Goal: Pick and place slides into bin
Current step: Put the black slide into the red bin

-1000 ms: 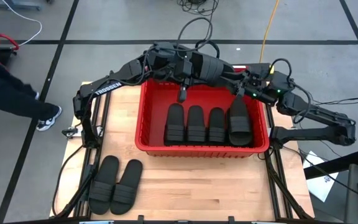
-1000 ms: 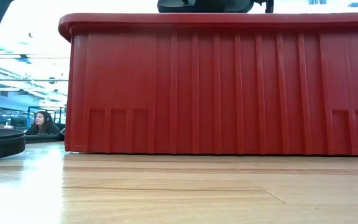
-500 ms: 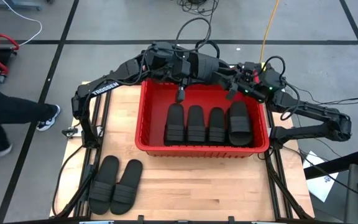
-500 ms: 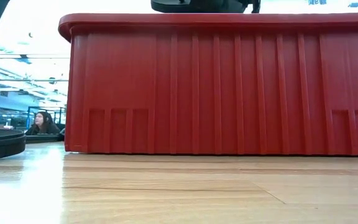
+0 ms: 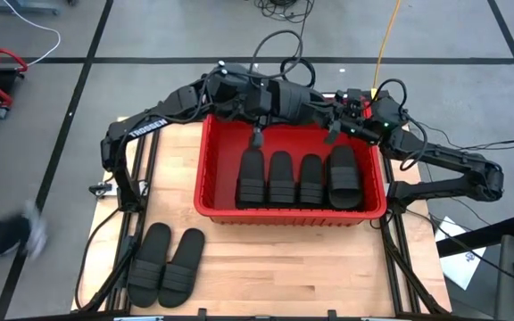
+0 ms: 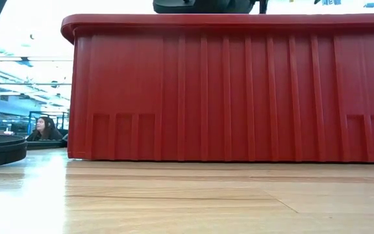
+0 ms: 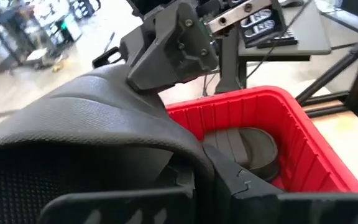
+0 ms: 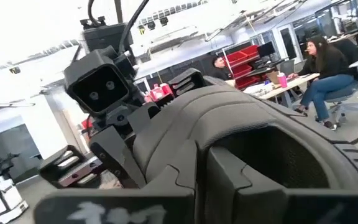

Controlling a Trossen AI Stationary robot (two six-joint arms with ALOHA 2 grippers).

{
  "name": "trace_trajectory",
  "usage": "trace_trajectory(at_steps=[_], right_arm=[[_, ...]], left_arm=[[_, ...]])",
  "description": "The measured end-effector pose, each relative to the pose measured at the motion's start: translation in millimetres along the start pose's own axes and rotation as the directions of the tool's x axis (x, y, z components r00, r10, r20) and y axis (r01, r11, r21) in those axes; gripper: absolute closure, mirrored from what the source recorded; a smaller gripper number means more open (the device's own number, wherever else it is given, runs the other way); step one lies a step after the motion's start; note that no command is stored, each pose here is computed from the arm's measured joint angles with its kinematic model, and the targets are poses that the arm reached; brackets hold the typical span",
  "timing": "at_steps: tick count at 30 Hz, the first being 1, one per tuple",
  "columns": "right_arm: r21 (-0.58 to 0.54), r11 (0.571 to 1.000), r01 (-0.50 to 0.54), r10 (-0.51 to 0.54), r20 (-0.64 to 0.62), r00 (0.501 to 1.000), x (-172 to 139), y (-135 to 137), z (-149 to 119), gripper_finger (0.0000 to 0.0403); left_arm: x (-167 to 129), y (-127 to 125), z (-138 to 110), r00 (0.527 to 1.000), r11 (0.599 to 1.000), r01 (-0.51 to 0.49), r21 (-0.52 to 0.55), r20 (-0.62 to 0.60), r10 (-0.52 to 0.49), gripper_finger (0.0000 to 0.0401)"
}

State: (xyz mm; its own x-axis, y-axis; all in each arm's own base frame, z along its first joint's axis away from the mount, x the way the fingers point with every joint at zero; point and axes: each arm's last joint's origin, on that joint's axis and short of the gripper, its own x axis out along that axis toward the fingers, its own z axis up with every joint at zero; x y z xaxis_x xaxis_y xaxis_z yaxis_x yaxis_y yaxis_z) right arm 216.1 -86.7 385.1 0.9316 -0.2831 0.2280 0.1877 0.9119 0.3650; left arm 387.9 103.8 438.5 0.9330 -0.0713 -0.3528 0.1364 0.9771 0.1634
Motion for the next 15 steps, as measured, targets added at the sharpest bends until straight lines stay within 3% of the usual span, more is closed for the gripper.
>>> trace_trajectory(at_steps=[9, 15], right_arm=[[-0.058, 0.992, 0.116, -0.118, -0.025, 0.993, -32, 6, 13, 0.04], [-0.09, 0.977, 0.193, -0.189, 0.044, 0.981, -45, 9, 25, 0.0401]], left_arm=[[-9, -2, 4, 0.998, 0.997, -0.064, -0.045, -0.006, 0.064, 0.0335], [-21, 2, 11, 0.993, 0.99, -0.106, -0.095, 0.035, 0.11, 0.0296]])
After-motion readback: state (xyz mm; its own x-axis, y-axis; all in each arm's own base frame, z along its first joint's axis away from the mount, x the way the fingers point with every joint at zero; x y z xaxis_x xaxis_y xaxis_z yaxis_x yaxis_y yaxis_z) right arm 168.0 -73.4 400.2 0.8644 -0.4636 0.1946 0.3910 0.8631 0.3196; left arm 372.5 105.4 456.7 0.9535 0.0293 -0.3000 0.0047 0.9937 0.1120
